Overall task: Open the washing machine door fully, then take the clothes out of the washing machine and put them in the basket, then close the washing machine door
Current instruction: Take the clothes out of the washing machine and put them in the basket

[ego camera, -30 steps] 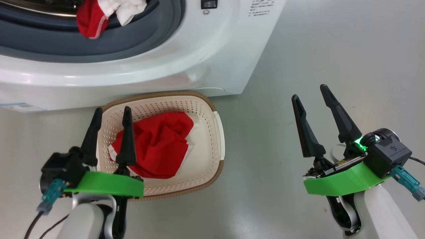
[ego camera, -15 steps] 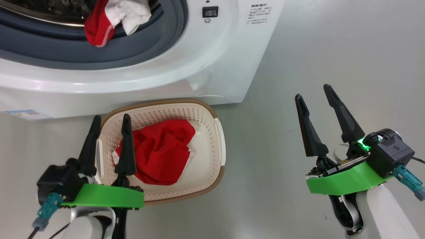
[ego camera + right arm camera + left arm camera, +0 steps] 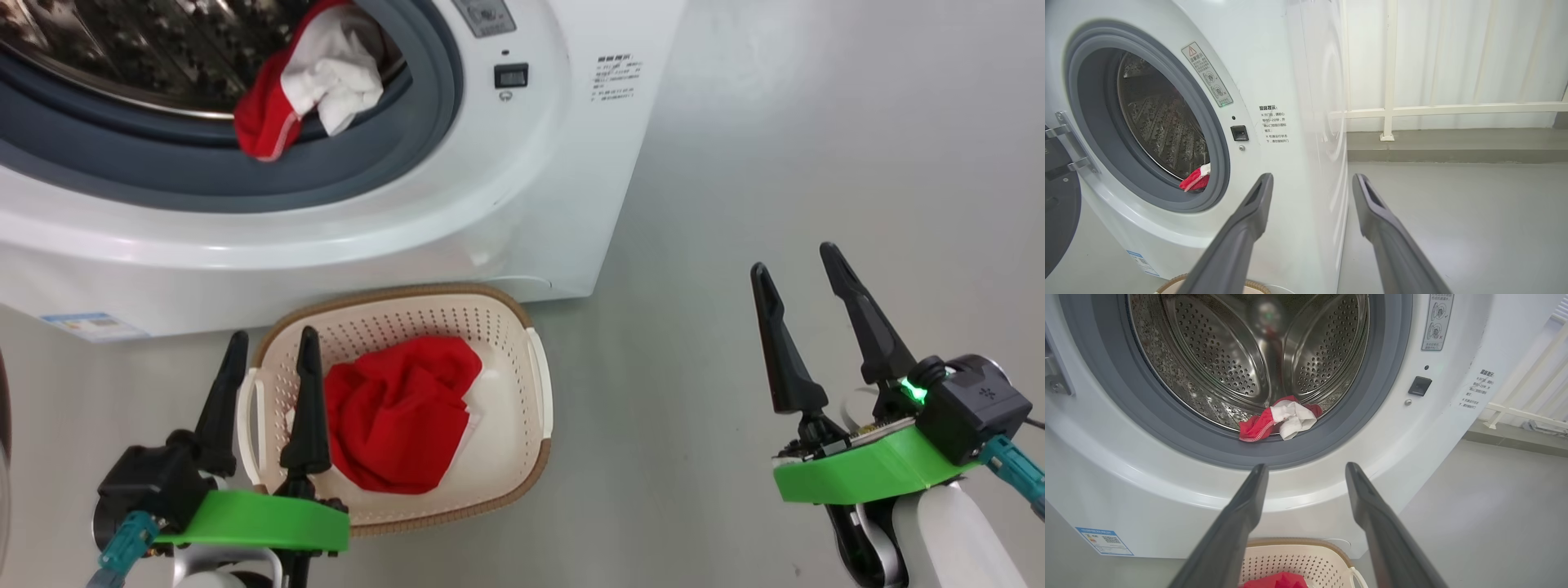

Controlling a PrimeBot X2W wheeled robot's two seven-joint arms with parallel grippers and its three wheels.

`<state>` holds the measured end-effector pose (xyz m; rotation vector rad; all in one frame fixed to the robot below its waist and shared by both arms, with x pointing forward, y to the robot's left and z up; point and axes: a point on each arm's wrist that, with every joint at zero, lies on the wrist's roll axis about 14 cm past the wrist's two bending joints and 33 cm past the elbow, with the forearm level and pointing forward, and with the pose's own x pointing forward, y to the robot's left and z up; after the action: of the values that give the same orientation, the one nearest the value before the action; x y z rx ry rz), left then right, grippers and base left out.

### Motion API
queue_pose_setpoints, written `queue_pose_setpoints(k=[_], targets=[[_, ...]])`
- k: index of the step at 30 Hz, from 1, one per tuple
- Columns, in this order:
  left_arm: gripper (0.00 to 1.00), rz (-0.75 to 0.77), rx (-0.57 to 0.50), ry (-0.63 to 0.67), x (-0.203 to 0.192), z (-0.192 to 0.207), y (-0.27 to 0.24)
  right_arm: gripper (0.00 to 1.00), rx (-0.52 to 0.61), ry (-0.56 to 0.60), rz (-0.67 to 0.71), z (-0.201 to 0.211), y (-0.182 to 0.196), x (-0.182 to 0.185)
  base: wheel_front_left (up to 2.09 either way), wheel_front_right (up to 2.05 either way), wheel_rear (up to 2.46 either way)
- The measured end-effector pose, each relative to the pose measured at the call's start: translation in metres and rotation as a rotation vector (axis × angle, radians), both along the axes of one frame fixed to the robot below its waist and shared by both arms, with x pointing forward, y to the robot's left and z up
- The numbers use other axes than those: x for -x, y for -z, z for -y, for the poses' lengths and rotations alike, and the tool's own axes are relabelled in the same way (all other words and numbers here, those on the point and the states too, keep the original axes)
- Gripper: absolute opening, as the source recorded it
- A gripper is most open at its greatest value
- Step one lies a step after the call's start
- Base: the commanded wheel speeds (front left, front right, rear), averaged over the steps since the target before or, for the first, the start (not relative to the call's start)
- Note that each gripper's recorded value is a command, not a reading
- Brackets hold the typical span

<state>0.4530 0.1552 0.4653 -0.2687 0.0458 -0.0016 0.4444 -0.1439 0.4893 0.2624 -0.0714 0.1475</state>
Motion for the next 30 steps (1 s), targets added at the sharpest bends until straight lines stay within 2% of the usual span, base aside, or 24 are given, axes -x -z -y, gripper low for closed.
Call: queue_pose_setpoints(k=[30], targets=[[1.0,0.044,-0.028,-0.035,0.061,-0.02,-0.03,1.0,0.048,0.093,0.088,0.031,-0.042,0.058,0.0,0.0,0.0]])
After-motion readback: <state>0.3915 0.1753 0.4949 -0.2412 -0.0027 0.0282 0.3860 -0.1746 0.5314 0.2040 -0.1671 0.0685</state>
